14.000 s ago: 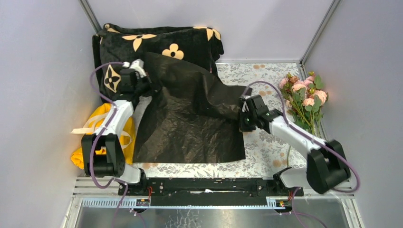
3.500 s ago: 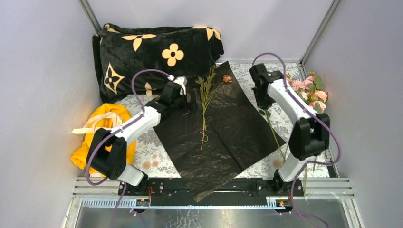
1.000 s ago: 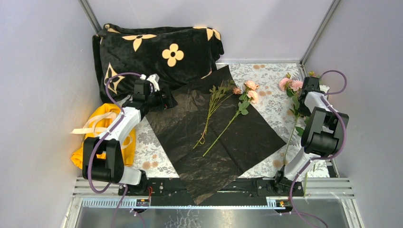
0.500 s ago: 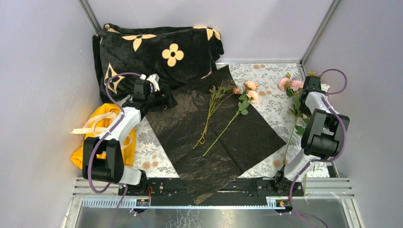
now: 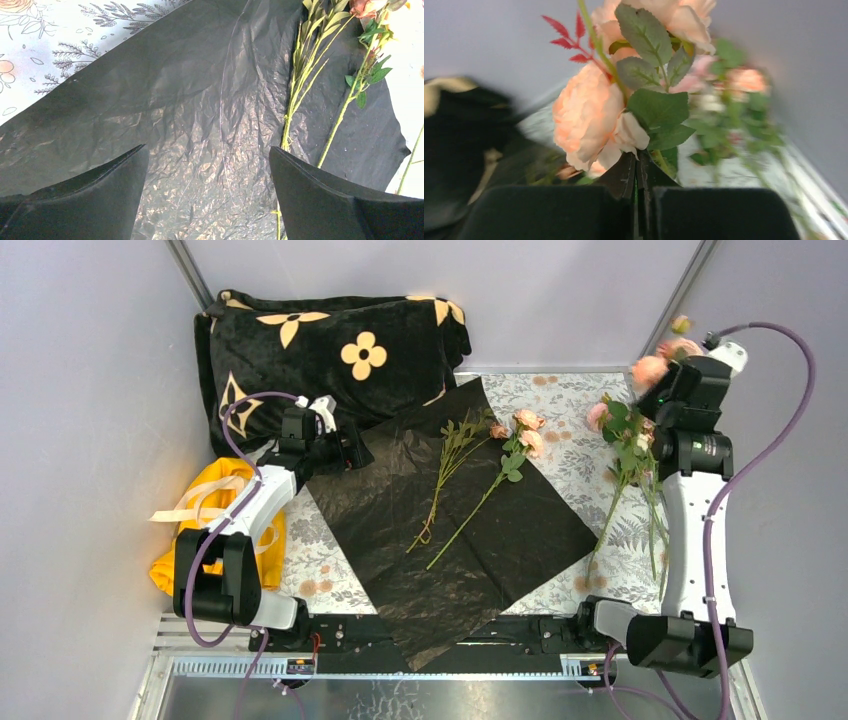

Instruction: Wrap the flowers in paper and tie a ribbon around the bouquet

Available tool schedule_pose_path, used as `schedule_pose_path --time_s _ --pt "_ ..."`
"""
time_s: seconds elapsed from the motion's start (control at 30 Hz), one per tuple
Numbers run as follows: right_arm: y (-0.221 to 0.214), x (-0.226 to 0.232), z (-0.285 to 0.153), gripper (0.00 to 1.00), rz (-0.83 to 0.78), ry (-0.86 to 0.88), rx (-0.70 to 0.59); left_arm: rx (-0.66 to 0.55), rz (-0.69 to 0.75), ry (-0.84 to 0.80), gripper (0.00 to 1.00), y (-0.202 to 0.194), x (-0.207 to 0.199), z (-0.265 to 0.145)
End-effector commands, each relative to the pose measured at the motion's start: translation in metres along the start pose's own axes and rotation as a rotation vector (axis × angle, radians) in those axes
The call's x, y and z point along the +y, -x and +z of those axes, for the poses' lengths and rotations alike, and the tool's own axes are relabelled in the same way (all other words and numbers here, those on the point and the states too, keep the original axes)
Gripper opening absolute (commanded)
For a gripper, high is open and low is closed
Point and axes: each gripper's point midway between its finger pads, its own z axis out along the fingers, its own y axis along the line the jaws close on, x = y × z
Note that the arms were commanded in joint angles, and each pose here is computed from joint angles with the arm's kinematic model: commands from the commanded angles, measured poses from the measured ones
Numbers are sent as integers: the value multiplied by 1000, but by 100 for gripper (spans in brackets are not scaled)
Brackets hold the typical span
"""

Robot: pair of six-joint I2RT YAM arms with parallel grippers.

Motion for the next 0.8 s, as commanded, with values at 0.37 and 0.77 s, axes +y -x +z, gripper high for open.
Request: schedule_pose_path --time_s 0.37,0.77 --pt "-30 258 -119 0 489 867 130 -46 198 -321 95 25 -67 -35" --pt "-206 302 -38 0 24 725 463 47 160 -275 91 -5 -55 -13"
